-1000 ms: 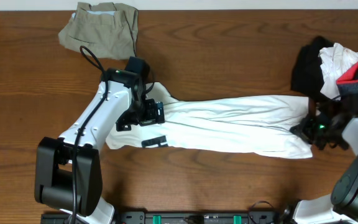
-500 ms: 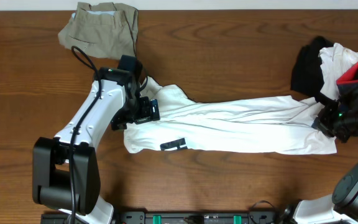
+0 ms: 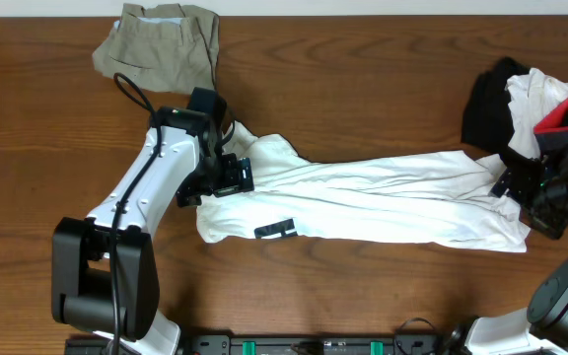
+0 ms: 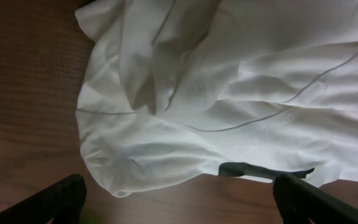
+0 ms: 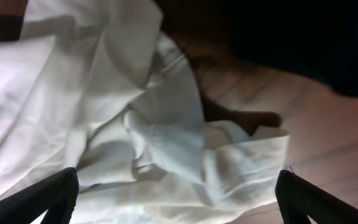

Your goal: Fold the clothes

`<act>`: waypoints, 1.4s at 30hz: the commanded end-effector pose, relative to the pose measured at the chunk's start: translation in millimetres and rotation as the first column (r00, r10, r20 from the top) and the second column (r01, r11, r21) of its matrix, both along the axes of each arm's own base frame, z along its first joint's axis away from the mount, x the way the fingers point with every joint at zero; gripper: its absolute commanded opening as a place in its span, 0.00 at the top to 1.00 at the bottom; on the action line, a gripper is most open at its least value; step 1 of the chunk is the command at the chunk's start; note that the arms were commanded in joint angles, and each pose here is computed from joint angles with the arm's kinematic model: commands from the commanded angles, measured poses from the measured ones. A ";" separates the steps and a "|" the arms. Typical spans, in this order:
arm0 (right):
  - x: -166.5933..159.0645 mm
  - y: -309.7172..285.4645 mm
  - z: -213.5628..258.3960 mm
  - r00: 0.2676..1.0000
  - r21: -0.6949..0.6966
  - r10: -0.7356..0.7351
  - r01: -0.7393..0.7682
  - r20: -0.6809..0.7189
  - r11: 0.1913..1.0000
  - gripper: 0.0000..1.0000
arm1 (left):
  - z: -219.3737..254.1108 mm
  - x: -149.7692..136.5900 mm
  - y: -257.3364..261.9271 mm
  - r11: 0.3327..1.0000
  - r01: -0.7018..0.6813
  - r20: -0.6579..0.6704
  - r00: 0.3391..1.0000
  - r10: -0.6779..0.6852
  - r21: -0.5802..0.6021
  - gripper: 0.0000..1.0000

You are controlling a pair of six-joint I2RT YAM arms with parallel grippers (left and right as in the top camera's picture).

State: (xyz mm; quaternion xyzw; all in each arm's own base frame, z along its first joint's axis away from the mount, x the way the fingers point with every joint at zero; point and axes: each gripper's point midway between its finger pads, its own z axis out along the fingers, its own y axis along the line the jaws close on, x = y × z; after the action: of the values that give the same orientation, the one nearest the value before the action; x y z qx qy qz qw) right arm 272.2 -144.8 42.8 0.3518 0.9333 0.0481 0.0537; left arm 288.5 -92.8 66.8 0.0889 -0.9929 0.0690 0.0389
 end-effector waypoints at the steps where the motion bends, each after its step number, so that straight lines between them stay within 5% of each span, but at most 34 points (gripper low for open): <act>1: -2.0 -18.1 1.4 0.999 -0.046 -0.047 0.047 0.001 0.998 0.01 | -2.9 -3.0 1.0 1.000 0.012 -0.017 1.000 -0.013 -0.003 0.02; 21: 19.3 -1.1 -24.5 0.977 -0.014 0.120 -0.120 0.175 0.993 0.01 | -2.9 -2.9 0.9 1.000 0.013 -0.017 1.000 -0.013 -0.003 0.02; 42: 8.2 36.7 -45.5 0.967 0.105 0.146 -0.171 0.209 0.980 0.05 | -2.9 -2.9 1.0 1.000 0.012 -0.017 1.000 -0.012 -0.003 0.02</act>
State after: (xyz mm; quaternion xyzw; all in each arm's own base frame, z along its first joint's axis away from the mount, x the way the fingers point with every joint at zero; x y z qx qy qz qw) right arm 287.4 -132.2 6.8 0.2834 0.9437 0.1015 0.1371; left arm 288.5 -92.9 66.8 0.0889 -0.9929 0.0692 0.0390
